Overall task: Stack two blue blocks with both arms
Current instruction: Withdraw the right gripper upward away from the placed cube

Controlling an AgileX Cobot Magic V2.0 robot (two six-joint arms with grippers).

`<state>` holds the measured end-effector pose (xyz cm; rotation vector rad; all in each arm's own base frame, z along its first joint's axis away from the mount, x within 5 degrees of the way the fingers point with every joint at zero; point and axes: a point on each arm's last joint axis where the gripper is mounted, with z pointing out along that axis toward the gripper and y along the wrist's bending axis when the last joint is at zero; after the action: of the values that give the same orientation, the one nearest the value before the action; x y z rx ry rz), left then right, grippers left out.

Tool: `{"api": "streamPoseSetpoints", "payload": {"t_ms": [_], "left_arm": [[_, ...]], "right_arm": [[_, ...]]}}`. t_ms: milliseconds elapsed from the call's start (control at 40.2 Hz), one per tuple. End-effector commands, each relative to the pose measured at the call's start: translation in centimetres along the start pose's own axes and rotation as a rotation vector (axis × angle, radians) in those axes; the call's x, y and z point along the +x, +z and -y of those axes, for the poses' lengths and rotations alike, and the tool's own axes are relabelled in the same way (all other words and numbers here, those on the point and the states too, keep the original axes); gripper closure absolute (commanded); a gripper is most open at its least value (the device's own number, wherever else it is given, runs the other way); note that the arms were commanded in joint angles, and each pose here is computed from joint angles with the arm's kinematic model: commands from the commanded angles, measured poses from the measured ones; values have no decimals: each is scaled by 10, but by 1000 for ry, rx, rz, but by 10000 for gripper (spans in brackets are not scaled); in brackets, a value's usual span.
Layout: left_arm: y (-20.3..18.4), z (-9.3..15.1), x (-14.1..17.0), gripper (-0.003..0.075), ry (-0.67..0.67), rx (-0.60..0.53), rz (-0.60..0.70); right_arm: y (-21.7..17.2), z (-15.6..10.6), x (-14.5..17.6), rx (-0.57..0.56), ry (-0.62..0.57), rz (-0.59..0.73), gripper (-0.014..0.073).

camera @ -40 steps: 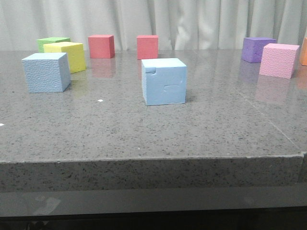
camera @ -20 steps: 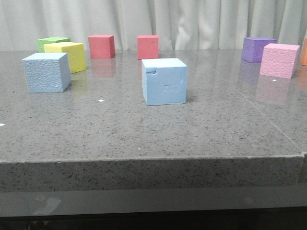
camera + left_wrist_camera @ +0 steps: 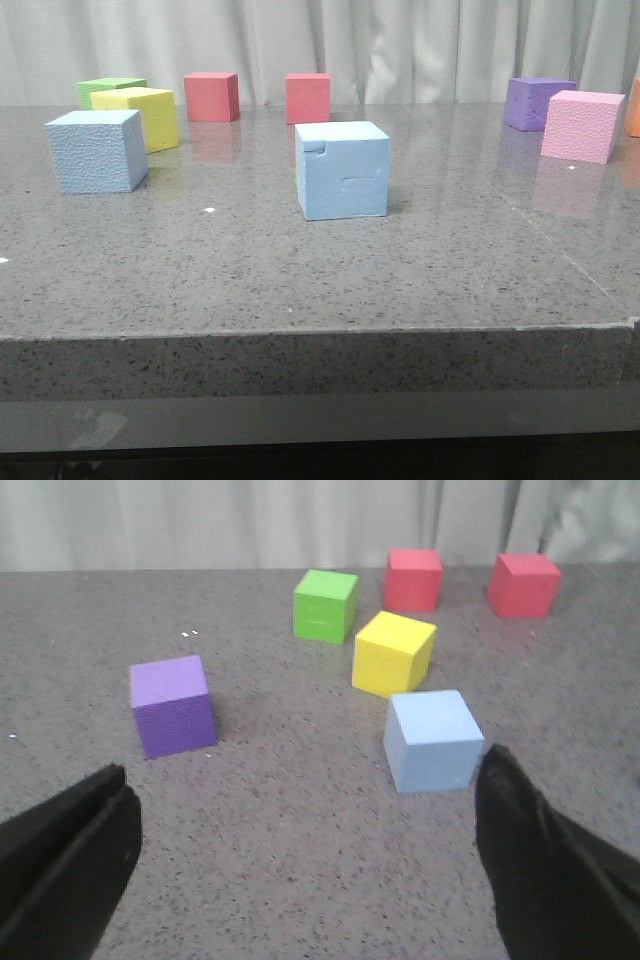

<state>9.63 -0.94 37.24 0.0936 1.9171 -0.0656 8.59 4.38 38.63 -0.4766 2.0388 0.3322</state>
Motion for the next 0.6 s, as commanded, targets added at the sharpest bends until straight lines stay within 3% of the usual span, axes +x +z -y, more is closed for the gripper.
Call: {"api": "streamPoseSetpoints", "payload": {"t_ms": [0, 298, 423, 572], "left_arm": [[5, 8, -24, 60, 47, 71, 21], [64, 47, -45, 60, 327, 264, -238], [95, 62, -52, 60, 370, 294, -364], [126, 72, -62, 60, 372, 295, -404]], "right_arm": [[-5, 0, -12, 5, 7, 93, -51], [-5, 0, -12, 5, 7, 93, -51], [-5, 0, -12, 5, 7, 93, -51], [-5, 0, -12, 5, 7, 93, -51]]}}
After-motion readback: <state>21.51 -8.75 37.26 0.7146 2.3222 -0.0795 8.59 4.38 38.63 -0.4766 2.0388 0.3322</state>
